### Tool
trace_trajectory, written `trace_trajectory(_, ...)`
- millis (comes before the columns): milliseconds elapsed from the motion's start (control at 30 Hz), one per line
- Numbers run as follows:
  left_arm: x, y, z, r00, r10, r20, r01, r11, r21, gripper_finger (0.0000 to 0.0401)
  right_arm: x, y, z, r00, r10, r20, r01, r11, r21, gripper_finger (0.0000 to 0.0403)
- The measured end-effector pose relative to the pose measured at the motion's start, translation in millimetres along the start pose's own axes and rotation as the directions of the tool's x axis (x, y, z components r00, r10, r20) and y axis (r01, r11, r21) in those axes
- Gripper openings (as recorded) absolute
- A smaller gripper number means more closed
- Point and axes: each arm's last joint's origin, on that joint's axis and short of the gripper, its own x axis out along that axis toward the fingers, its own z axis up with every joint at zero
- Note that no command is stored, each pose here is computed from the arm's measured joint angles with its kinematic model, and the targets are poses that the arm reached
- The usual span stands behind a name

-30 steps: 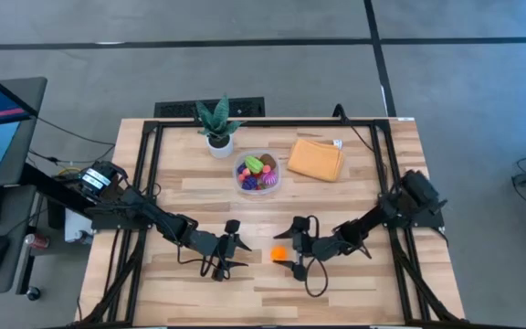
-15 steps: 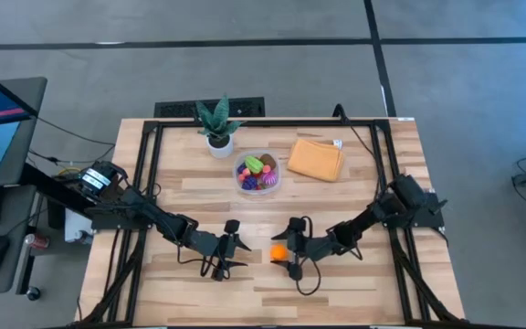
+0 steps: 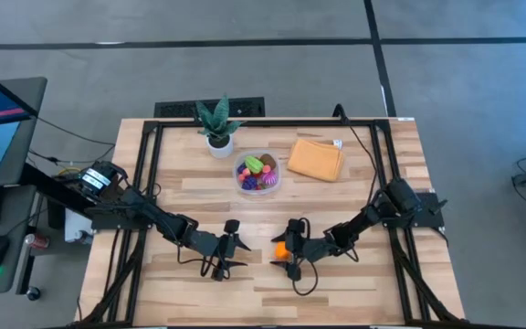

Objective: Pick and placing Produce into tupperware
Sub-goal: Put the orange into the transparent bin

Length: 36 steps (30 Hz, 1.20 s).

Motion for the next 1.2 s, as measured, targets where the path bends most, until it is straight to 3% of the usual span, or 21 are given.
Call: trace_trajectory(1200,0.0,0.1,-1.5,1.0,0.001,-0.015,-0.001,1.0,0.003,0.0204,-0.2,-0.4,-1.4,1.0,0.005,-0.014,-0.005,1.0,0.0,0.0218)
